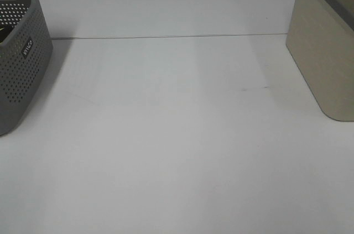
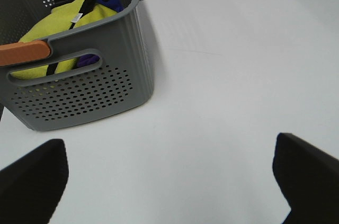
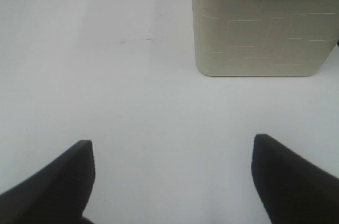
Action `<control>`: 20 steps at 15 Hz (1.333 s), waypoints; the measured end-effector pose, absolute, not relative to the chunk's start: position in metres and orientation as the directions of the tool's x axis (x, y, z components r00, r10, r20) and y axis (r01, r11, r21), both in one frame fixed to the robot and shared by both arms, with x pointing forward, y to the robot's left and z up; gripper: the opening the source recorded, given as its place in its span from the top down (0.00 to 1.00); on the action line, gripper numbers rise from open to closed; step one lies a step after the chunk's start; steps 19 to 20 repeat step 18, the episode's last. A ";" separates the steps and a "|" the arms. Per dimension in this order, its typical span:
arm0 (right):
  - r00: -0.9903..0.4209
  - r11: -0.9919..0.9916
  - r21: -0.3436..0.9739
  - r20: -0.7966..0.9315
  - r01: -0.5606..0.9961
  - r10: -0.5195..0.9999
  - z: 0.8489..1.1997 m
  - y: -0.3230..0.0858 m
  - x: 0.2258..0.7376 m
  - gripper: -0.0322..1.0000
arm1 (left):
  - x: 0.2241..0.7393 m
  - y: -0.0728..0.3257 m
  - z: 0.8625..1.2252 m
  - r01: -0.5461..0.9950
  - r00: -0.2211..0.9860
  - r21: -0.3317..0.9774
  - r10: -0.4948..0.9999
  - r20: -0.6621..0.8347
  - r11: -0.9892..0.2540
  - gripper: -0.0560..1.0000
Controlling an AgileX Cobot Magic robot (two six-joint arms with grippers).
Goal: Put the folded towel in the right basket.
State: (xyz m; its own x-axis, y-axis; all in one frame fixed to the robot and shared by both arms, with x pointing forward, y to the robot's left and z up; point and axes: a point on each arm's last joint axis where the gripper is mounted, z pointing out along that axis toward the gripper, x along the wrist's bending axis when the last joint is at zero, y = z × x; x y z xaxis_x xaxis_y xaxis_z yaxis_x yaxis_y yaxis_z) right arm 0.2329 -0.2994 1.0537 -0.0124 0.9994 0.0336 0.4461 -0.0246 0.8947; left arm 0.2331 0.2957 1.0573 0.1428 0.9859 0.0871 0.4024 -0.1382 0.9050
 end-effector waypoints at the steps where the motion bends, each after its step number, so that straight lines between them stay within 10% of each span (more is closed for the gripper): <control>1: -0.012 -0.025 0.895 0.034 0.446 0.999 1.054 -0.299 0.233 0.24 | 0.233 0.296 1.057 0.402 0.143 0.905 0.986 0.087 -0.138 0.01; 20: -0.012 -0.025 0.894 0.034 0.448 0.999 1.054 -0.299 0.233 0.24 | 0.233 0.296 1.057 0.402 0.143 0.905 0.986 0.087 -0.138 0.01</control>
